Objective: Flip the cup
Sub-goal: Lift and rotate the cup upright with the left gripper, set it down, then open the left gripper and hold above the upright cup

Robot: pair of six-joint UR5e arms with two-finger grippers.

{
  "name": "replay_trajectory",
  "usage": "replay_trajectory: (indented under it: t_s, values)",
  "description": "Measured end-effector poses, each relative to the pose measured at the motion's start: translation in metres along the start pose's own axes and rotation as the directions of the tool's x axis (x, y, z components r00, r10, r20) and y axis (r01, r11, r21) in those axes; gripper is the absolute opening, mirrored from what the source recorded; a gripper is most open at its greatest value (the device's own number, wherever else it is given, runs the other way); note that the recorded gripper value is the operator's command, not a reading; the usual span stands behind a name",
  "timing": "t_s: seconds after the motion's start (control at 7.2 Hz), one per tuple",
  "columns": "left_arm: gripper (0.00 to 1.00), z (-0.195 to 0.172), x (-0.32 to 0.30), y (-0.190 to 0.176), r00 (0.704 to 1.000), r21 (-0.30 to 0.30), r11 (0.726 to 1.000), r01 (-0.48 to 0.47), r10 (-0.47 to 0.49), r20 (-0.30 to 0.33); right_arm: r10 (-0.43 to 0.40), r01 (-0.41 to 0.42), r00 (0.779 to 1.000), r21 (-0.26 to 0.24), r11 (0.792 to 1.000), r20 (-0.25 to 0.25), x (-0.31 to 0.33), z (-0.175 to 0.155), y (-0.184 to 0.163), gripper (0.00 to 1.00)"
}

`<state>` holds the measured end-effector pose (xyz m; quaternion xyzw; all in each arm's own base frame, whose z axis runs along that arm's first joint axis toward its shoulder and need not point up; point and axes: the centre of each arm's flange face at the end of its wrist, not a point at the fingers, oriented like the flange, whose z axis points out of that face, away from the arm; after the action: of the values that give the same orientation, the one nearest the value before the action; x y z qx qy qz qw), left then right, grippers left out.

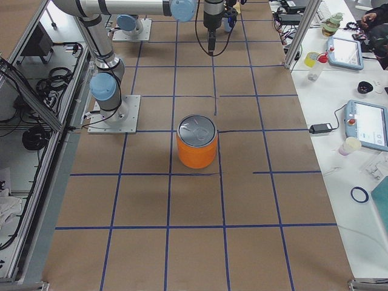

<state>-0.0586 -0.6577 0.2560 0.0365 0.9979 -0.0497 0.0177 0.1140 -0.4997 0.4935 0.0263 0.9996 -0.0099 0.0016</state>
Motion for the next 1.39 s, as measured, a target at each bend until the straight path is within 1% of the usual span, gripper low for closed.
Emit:
replay_trajectory:
  t_s: [0.14,0.28,0.42,0.69,0.83,0.97,1.11,1.25,1.39]
  values:
    - [0.71,0.001,0.000,0.000,1.000,0.000,1.000,0.005,-0.005,0.000,-0.003,0.003,1.000,0.001,1.000,0.001,0.000,0.000,0.000,1.00]
    - [0.78,0.000,0.000,-0.001,1.000,0.003,1.000,0.013,-0.013,0.000,-0.006,0.006,1.000,0.002,1.000,0.003,0.000,0.000,0.000,1.00]
    - [0.84,-0.007,0.000,-0.001,1.000,0.013,1.000,0.022,-0.022,0.002,-0.004,0.004,1.000,0.002,1.000,0.003,0.000,-0.001,0.000,1.00]
    - [0.86,-0.041,0.005,0.004,1.000,0.032,0.999,0.021,-0.021,0.008,-0.001,0.001,1.000,0.000,1.000,0.002,0.000,0.000,0.000,1.00]
    - [0.86,-0.071,0.013,0.013,1.000,0.018,1.000,0.009,-0.009,0.007,-0.001,0.001,1.000,0.000,1.000,0.001,0.000,0.001,0.000,1.00]
    - [0.86,-0.110,0.025,0.026,1.000,-0.011,1.000,-0.003,0.003,0.003,-0.001,0.001,1.000,0.000,1.000,0.000,0.000,0.001,0.000,1.00]
    - [0.86,-0.153,0.037,0.043,1.000,-0.045,0.999,-0.012,0.012,-0.005,0.000,0.000,1.000,0.000,1.000,0.000,0.000,0.001,0.000,1.00]
    - [0.86,-0.187,0.047,0.062,1.000,-0.067,0.998,-0.021,0.020,-0.011,0.000,0.000,1.000,0.000,1.000,0.001,-0.001,0.000,0.000,1.00]
    - [0.87,-0.214,0.053,0.079,1.000,-0.073,0.997,-0.026,0.025,-0.013,0.000,0.000,1.000,0.000,1.000,0.002,-0.001,0.000,-0.001,1.00]
